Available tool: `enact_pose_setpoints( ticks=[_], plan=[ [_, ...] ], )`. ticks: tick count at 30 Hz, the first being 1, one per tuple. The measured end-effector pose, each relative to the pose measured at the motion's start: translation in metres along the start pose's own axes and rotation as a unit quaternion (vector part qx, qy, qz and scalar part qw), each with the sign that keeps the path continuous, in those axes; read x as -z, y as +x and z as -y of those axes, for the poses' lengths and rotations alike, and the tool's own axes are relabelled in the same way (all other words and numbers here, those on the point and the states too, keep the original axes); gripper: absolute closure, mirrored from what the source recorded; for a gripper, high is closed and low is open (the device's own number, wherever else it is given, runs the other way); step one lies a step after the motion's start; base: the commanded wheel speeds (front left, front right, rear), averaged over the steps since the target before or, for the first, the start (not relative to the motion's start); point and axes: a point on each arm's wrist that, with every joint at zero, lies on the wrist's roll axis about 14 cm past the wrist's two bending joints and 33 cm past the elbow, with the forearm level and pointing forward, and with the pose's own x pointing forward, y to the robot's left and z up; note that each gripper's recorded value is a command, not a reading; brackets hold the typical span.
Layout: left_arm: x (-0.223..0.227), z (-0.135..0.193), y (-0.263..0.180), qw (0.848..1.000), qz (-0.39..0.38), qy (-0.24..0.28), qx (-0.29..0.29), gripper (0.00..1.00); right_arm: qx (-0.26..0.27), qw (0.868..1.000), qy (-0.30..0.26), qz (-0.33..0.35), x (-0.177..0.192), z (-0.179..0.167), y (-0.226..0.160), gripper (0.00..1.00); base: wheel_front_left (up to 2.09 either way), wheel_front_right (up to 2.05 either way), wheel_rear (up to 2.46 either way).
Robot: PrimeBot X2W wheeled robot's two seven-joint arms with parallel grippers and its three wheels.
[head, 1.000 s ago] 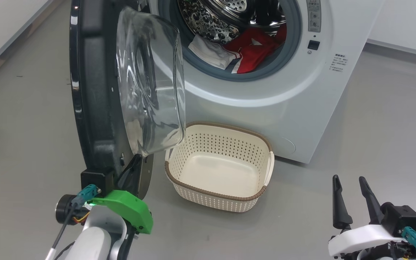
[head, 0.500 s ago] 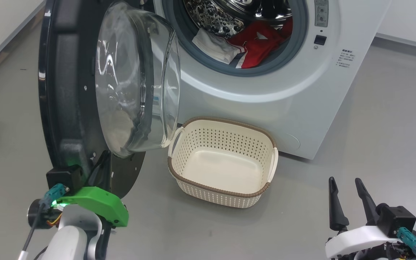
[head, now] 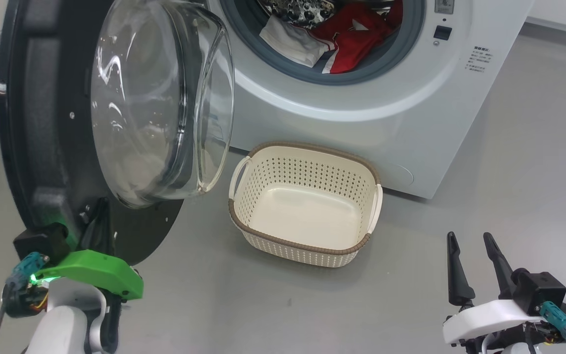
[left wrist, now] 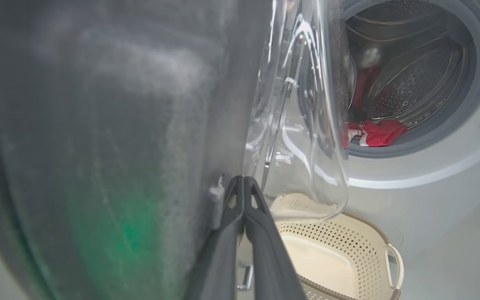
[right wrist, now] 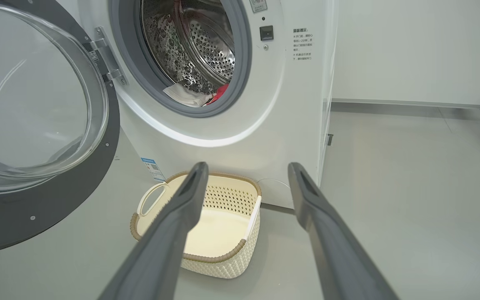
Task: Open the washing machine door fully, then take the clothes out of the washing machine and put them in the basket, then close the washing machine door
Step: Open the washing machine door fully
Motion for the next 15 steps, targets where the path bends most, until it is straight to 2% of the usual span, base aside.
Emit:
enact_pose_setpoints(
  ticks=[15],
  plan=[
    [-0.01, -0.062, 0.008, 0.996, 0.014, -0.011, -0.089, 1.0, -0.004, 1.0, -0.004, -0.009, 0.008, 0.007, 0.013, 0.0, 0.0, 0.0, 0.0]
  ],
)
